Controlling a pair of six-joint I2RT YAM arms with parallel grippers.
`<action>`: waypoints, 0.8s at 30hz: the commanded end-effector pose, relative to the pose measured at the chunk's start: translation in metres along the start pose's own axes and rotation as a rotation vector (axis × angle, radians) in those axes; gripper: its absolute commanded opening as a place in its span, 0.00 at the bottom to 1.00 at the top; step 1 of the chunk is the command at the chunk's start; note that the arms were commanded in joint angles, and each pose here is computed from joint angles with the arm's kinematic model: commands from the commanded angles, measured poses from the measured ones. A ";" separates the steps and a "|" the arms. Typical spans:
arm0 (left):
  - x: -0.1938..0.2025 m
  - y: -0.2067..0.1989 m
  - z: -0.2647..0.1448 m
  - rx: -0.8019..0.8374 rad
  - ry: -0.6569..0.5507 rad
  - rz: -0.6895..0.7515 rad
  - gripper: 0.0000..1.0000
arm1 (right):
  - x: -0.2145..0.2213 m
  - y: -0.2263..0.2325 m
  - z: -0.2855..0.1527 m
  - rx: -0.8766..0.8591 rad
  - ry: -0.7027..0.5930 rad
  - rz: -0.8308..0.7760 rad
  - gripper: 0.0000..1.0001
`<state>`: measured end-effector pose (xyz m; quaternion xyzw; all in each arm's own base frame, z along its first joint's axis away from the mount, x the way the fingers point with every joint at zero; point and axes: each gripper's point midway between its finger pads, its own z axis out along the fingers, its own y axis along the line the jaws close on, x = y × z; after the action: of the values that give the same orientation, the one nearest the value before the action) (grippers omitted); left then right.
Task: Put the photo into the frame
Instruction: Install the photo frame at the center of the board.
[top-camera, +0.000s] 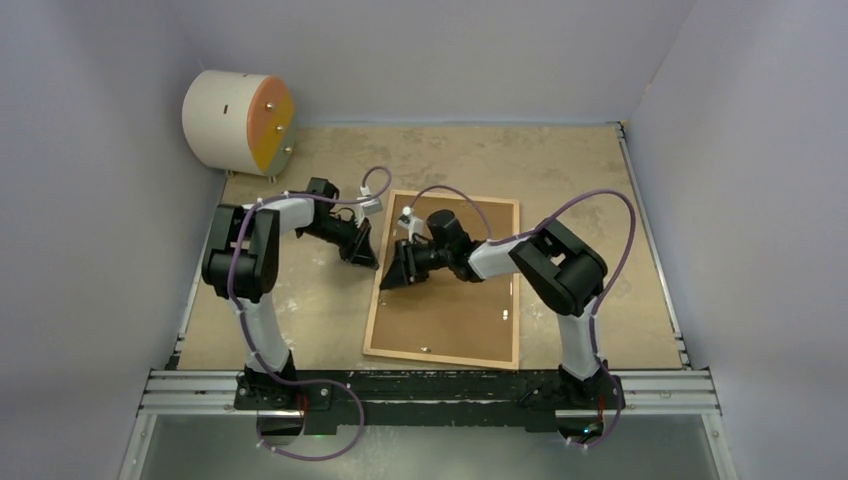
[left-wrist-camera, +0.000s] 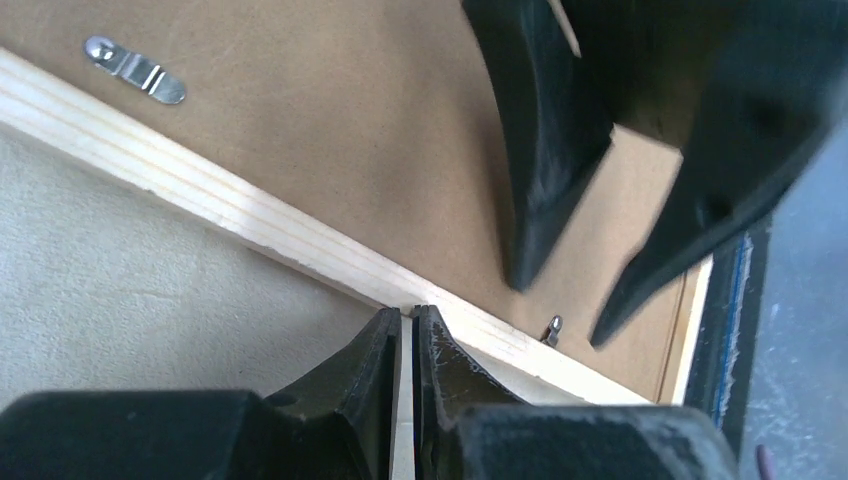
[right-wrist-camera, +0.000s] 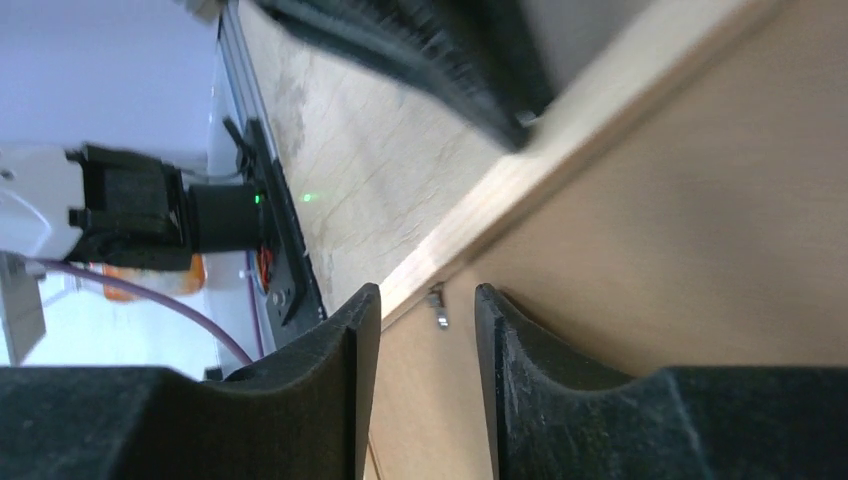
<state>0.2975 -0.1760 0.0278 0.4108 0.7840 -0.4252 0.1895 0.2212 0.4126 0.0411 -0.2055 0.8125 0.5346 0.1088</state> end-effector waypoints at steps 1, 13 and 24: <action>-0.001 0.040 -0.007 -0.091 -0.023 -0.042 0.13 | -0.073 -0.007 -0.047 0.045 -0.213 0.033 0.44; -0.036 0.057 -0.011 -0.102 -0.134 -0.089 0.45 | -0.147 -0.077 -0.064 0.338 -0.339 0.078 0.41; -0.031 0.056 0.004 -0.076 -0.129 -0.090 0.45 | -0.146 -0.096 -0.041 0.365 -0.322 0.101 0.34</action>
<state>0.3581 -0.1740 0.0305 0.3346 0.8009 -0.4348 0.2400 0.3928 0.3688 0.0402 -0.0491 0.8707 0.4280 0.2374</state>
